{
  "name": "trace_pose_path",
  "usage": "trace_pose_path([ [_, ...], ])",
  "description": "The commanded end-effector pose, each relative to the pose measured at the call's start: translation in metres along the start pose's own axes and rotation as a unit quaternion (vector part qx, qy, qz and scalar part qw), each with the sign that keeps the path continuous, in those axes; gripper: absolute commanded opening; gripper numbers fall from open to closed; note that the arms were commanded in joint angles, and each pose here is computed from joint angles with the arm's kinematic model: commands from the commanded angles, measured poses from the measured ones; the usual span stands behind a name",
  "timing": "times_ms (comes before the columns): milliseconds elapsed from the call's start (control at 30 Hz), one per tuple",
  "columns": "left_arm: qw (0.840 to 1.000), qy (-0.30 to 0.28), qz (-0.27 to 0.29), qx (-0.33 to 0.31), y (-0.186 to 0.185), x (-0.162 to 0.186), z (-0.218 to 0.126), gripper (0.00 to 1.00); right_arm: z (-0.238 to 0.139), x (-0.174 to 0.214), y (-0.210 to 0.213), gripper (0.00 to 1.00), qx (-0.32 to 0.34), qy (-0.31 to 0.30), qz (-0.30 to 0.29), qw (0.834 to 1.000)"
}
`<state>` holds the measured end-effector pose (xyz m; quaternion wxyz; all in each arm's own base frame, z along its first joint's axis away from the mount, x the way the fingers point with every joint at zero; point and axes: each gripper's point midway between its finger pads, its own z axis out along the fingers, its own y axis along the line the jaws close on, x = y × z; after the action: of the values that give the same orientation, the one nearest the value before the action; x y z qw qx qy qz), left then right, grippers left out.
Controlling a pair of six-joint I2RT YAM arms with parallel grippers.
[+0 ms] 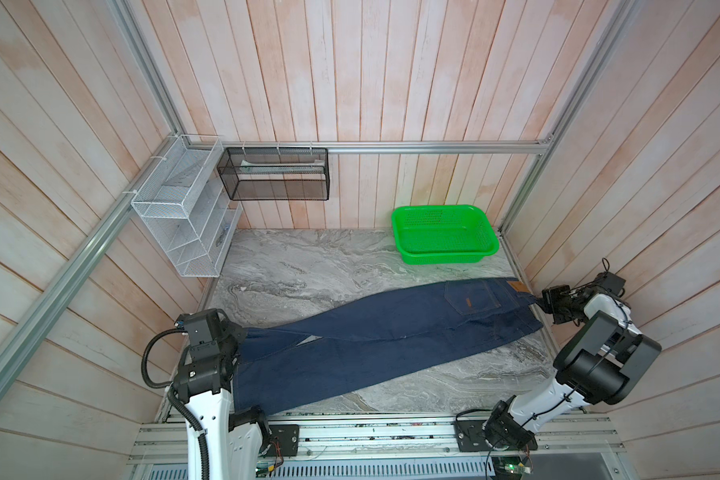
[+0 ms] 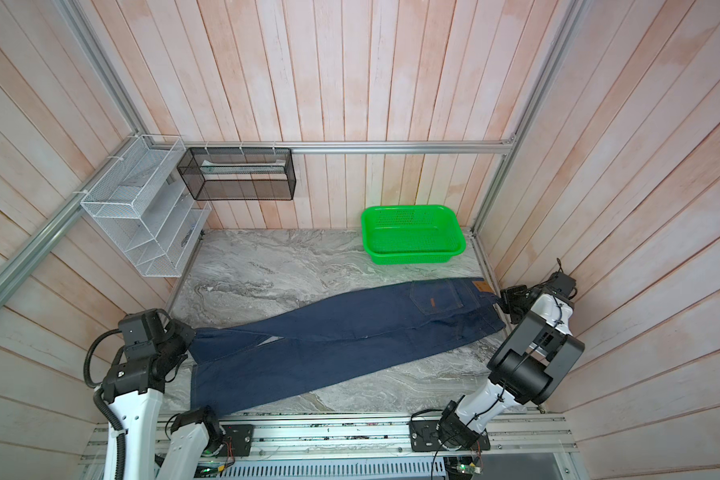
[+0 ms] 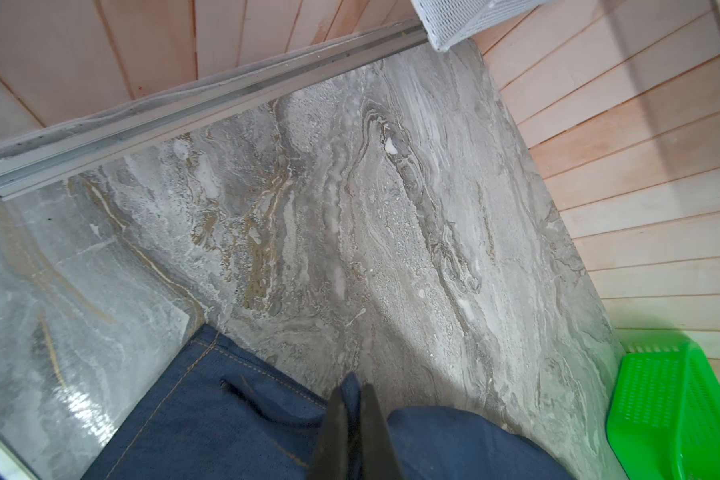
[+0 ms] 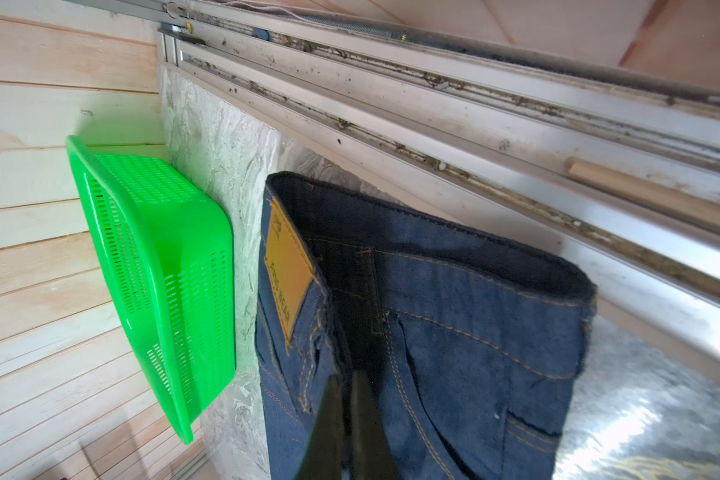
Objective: Fold and stack the trousers
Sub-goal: 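Drag the jeans toward the robot with both grippers, straightening them along the near edge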
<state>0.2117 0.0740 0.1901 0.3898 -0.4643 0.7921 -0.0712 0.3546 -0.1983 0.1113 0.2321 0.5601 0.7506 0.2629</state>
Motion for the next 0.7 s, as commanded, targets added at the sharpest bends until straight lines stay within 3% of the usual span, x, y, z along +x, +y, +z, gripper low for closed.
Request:
trace_pose_path([
  [0,0.998,-0.056,-0.024,-0.011,0.003,-0.022,-0.027,0.0,-0.032,-0.011,0.012,0.0,-0.01,-0.031,-0.01,0.999],
  [200,0.998,-0.063,-0.023,-0.016,0.003,-0.026,-0.041,0.0,-0.058,-0.014,0.012,0.0,-0.014,-0.057,-0.004,0.998],
  [367,0.997,-0.058,-0.02,-0.049,0.023,-0.015,-0.036,0.0,-0.053,-0.013,-0.029,0.0,0.014,-0.063,0.028,0.998],
  [667,0.997,-0.037,-0.021,-0.062,0.025,-0.009,-0.028,0.0,-0.034,0.001,-0.066,0.0,0.051,-0.051,0.038,0.997],
])
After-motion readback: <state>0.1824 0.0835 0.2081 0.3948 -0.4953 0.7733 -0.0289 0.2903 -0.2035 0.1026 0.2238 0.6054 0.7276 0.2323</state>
